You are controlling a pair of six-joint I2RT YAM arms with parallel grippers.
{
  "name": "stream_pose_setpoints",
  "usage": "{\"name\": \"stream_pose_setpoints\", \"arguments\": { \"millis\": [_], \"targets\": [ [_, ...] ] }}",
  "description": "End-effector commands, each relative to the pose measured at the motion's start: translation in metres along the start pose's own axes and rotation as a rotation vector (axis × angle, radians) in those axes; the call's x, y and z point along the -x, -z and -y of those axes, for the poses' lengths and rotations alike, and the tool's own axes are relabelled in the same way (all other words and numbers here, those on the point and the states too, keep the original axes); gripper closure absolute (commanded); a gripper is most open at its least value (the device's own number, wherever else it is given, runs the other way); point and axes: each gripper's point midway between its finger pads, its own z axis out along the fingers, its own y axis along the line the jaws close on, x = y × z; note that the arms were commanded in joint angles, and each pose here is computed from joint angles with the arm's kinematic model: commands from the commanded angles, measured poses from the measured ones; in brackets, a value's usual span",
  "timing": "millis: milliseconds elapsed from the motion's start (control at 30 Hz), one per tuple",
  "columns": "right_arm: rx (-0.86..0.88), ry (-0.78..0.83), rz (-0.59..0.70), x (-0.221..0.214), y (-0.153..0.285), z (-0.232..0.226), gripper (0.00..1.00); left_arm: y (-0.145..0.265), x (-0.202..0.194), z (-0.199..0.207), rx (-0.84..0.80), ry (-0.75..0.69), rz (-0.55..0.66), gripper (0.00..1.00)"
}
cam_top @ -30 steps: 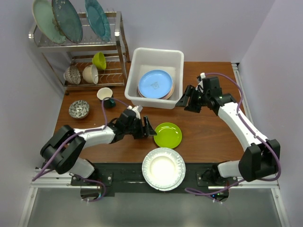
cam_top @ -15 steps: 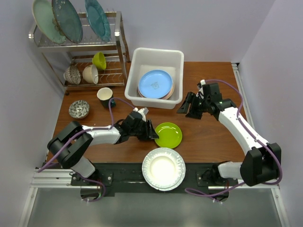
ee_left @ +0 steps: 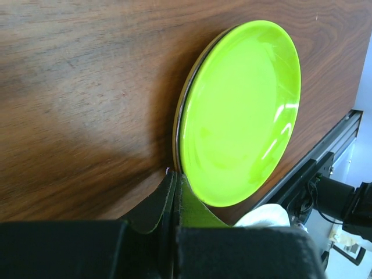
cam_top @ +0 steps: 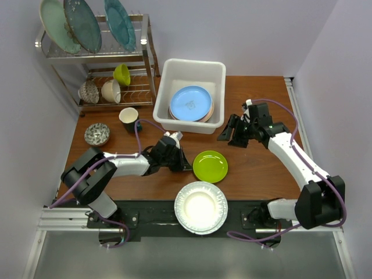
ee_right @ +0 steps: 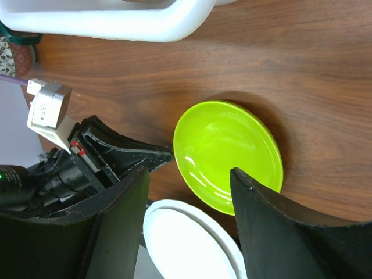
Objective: Place the plates into the plastic bin on the countertop
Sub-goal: Pick up the plate at the center of the board.
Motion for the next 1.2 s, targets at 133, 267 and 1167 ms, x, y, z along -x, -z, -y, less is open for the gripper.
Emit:
{"name": "stream_pose_setpoints", "arguments": {
  "millis": [133,267,1167],
  "targets": [
    [-0.063,0.087,0.008,-0.008,0.014,0.016,0.39,0.004,0.016,0.011,-0.006,-0.014,0.062,1.0],
    [-0.164,0.09,-0.054,-0.028,0.011,0.044,0.4,0.004,0.015,0.01,-0.006,-0.011,0.06,1.0],
    [-0.195,0.028,-0.223,-0.078,-0.035,0.087,0.63,0.011,0.005,0.002,0.011,0.001,0.039,1.0]
  ]
}}
